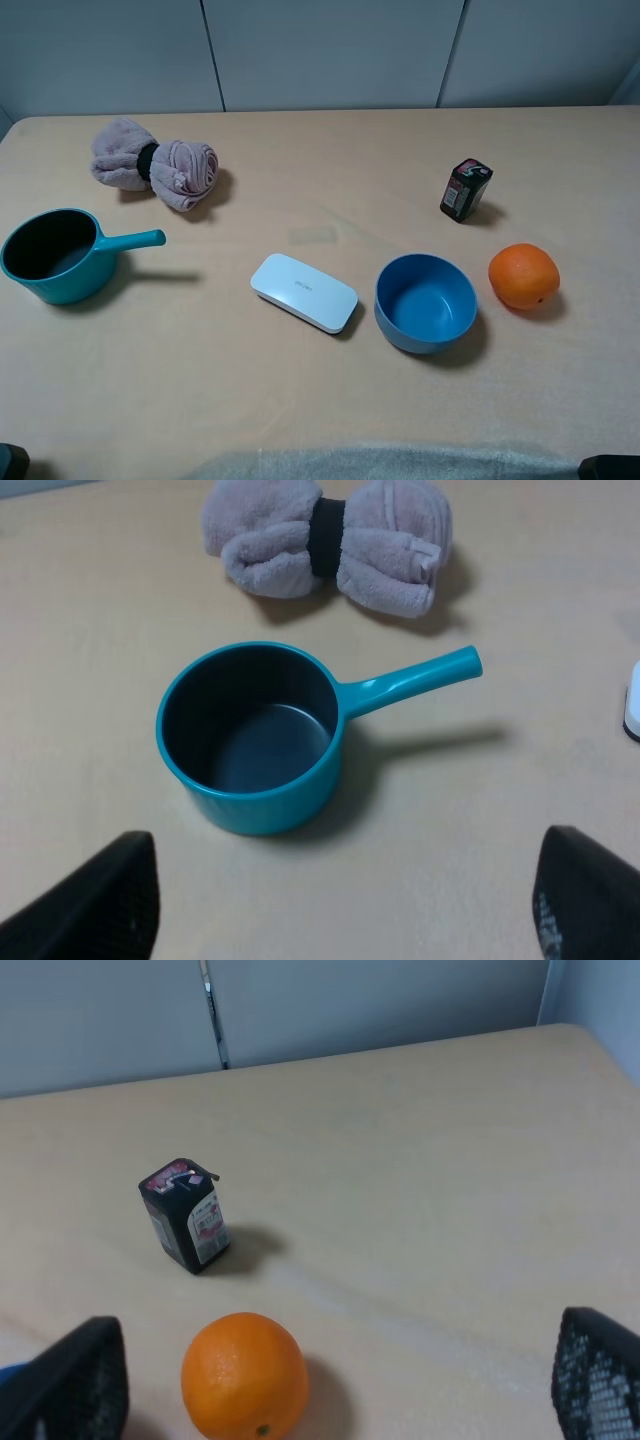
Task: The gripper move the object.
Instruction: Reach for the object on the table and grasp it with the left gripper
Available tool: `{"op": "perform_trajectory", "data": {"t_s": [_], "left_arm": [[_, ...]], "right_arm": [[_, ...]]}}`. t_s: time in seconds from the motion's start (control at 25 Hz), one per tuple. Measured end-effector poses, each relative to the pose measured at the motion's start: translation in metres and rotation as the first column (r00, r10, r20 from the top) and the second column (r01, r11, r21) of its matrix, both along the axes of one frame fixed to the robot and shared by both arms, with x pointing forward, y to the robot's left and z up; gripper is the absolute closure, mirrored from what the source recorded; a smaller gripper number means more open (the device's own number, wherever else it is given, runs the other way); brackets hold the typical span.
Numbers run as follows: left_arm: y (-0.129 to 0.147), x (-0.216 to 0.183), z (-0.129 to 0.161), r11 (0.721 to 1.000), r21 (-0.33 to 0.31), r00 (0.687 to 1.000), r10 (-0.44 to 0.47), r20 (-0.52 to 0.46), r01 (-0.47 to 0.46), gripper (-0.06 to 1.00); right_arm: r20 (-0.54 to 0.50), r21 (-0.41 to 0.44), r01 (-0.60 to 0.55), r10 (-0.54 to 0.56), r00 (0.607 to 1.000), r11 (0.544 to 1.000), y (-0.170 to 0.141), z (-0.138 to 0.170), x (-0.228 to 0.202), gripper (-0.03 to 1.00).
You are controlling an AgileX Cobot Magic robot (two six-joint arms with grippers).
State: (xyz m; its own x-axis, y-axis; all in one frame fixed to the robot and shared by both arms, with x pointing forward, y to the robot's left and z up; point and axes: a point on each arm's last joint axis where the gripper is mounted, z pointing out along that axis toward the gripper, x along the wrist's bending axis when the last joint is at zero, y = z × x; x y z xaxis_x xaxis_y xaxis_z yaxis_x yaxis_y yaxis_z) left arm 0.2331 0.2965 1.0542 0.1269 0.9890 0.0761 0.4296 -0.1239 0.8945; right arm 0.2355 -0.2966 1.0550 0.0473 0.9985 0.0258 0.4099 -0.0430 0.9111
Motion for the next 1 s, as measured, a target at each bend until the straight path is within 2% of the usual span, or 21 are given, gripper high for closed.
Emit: {"op": "perform_trajectory", "data": {"t_s": [1.0], "left_arm": [[0.0000, 0.0000, 0.0000, 1.000, 0.000, 1.000, 0.000, 0.000, 0.000, 0.18]], "right_arm": [[0.000, 0.000, 0.000, 0.000, 1.000, 1.000, 0.0000, 0.0000, 0.0000, 0.30]]}}
